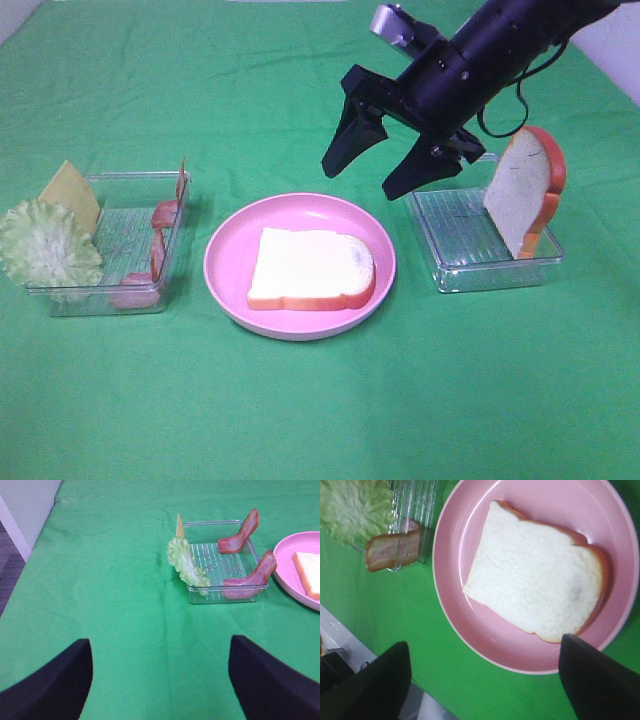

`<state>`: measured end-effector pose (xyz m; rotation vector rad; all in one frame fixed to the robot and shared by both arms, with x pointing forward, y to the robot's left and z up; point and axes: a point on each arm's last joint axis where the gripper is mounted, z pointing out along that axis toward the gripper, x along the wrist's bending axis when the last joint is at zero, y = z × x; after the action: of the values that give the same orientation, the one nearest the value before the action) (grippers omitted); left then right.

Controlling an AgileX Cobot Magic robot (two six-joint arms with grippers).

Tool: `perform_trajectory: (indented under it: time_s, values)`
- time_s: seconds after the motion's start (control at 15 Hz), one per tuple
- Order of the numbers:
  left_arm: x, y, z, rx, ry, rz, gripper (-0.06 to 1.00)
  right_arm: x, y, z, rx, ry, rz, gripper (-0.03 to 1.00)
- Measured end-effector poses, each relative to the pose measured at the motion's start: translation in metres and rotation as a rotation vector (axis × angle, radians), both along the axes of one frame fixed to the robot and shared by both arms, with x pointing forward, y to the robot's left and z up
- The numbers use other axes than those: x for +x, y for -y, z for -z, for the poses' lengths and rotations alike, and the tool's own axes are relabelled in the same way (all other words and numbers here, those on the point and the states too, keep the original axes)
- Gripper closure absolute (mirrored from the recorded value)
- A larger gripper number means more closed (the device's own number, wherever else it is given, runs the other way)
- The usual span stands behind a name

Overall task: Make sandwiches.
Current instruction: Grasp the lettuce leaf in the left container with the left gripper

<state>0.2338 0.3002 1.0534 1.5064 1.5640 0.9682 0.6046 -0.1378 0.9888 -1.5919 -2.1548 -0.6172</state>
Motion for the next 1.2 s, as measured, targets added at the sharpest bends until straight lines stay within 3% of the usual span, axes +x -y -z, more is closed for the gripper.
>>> perform_trajectory:
  time_s: [0.27, 0.47, 0.73, 0.8, 1.2]
  values:
    - [0.0, 0.0, 0.0, 0.0, 0.0, 0.0, 0.23, 0.007, 0.012, -0.03, -0.182, 0.025, -0.063, 0.23]
    - [0.0, 0.0, 0.0, 0.0, 0.0, 0.009, 0.23, -0.001, 0.031, -0.063, -0.34, 0.137, -0.055, 0.23]
    - [0.0, 0.0, 0.0, -0.001, 0.0, 0.013, 0.23, -0.041, 0.048, -0.117, -0.359, 0.258, 0.003, 0.23]
    - [0.0, 0.0, 0.0, -0.001, 0.0, 0.013, 0.23, -0.073, 0.059, -0.141, -0.36, 0.314, 0.033, 0.23]
    - [0.0, 0.0, 0.0, -0.001, 0.0, 0.013, 0.23, -0.17, 0.089, -0.154, -0.341, 0.371, 0.078, 0.23]
